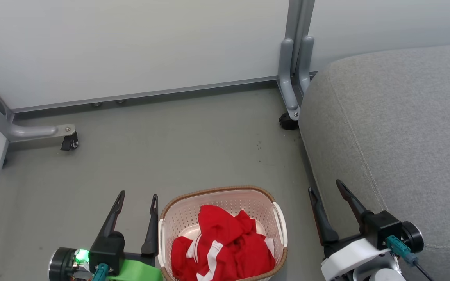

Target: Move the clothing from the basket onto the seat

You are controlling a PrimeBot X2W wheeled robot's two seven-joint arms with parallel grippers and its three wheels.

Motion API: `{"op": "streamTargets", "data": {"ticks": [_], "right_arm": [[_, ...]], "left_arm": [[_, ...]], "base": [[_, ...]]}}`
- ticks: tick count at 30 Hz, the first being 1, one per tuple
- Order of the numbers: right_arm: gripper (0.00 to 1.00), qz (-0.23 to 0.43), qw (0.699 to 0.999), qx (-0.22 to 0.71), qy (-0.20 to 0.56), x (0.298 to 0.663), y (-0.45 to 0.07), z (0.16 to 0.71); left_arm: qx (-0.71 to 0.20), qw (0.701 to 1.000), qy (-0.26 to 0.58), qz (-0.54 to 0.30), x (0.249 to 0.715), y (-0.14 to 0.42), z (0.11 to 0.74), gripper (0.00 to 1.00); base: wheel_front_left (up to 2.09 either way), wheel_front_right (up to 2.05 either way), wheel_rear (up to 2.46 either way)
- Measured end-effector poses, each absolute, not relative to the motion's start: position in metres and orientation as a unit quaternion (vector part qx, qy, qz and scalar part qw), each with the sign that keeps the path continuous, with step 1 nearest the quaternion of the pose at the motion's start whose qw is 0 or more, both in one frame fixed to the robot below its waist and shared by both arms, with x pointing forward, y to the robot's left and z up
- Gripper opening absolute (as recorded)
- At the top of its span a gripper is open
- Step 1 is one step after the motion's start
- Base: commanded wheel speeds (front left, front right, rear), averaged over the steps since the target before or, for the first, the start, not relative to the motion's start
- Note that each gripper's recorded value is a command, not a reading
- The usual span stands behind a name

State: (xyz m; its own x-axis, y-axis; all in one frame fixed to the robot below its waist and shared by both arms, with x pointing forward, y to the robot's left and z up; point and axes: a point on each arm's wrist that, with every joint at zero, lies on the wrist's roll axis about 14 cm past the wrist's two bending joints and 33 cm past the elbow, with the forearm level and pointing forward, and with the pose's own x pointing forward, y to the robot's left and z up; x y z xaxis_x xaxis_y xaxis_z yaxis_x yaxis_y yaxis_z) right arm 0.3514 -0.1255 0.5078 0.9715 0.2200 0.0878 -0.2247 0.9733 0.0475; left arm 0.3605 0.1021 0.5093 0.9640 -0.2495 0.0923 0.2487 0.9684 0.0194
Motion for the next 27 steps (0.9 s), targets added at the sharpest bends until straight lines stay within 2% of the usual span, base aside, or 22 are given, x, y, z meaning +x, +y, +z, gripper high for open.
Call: {"op": "streamTargets", "data": {"ticks": [8,27], "right_arm": [[1.00,0.080,0.995,0.045,-0.033,0.356,-0.145,0.502],[1.00,0.056,0.998,0.021,-0.015,0.417,-0.166,0.483]], "left_arm": [[-0.016,0.988,-0.019,-0.153,0.364,0.090,0.493,1.00],[-0.030,0.967,0.104,-0.231,0.410,0.049,0.405,1.00]], "base": [[0.00,0.00,0.00],[0.00,0.00,0.00]]}}
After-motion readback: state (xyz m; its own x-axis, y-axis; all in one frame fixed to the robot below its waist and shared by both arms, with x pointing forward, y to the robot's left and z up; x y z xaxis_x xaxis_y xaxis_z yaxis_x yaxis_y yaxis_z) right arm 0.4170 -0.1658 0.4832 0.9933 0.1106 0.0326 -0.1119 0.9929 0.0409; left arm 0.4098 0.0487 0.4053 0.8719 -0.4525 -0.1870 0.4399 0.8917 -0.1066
